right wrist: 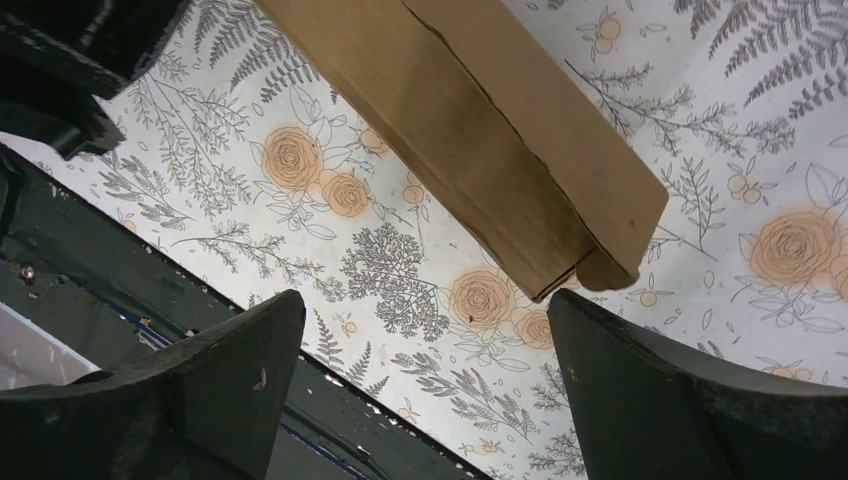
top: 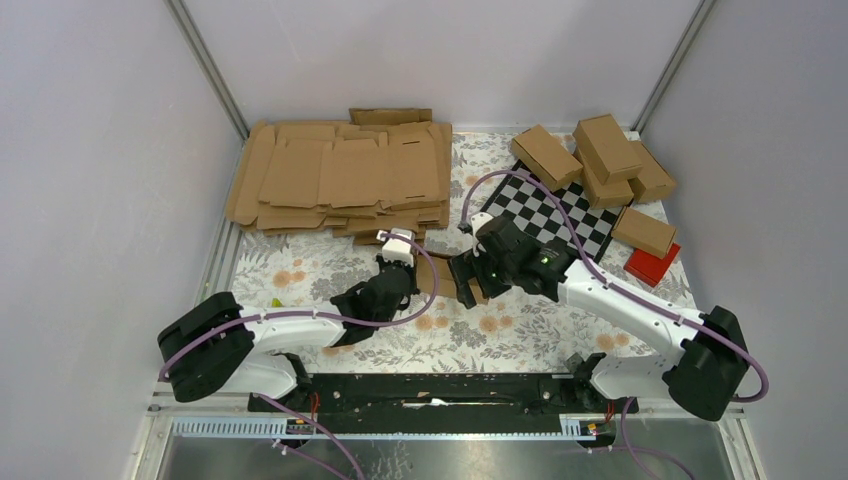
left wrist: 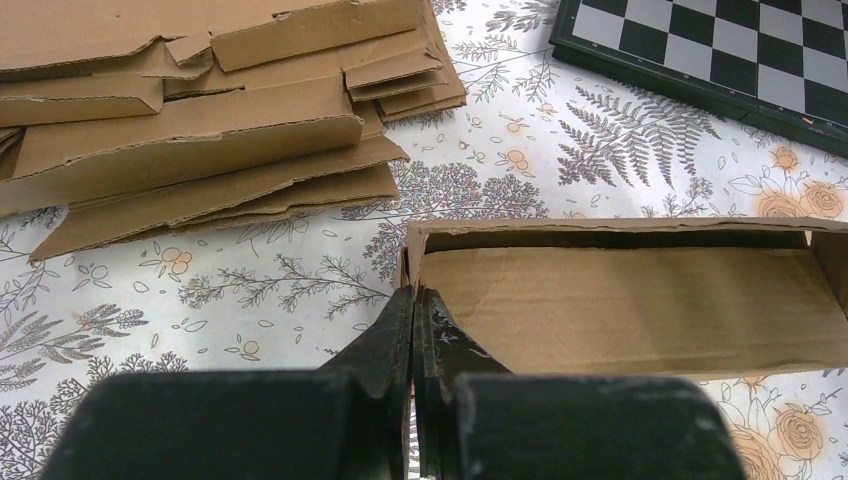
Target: Fold the paper box
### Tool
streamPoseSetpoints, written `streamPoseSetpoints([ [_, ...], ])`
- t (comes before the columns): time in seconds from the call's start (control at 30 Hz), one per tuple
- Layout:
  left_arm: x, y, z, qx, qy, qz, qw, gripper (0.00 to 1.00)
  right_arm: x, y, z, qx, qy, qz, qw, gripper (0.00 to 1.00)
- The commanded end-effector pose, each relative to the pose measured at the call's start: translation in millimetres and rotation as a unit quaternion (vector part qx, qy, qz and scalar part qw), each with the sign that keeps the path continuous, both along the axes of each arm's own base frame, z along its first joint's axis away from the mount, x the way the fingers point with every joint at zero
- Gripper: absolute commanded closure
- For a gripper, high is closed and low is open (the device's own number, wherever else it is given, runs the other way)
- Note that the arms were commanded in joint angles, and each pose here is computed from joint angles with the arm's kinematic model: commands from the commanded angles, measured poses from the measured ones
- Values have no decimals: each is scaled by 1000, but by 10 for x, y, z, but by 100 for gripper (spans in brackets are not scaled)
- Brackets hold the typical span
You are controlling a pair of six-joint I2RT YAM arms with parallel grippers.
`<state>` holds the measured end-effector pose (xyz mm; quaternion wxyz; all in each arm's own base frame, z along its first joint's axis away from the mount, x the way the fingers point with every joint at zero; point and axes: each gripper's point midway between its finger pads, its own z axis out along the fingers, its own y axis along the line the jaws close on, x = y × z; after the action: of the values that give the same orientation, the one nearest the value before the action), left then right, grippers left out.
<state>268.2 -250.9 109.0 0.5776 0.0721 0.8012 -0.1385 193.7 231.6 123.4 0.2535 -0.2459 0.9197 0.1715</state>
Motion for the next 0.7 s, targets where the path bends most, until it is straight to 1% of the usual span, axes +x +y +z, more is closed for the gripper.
streamPoseSetpoints([
  [0.0,-19,-46,74,-17,-3,-15,1000,100,152,81,220,-14,-51,22,998,1],
  [0.1,-27,-48,74,-19,-1,-16,1000,100,284,-27,305,-44,-80,0,996,1],
  [0.23,-37,-35,67,-21,0,-15,1000,100,371,-37,522,-21,-100,-38,994,1],
  [0.33,-44,-28,42,-18,3,-15,1000,100,476,-101,630,-6,-101,-81,992,1],
  [0.4,-52,-23,33,-19,4,-16,1000,100,567,-162,661,19,-80,-115,990,2],
  [0.47,-60,-24,26,-21,4,-18,1000,100,648,-224,646,56,-41,-148,987,8],
  [0.53,-64,-29,22,-21,5,-20,1000,100,694,-263,626,86,-15,-168,982,10],
  [0.67,-73,-32,9,-20,9,-22,1000,100,729,-321,531,107,23,-220,969,13],
])
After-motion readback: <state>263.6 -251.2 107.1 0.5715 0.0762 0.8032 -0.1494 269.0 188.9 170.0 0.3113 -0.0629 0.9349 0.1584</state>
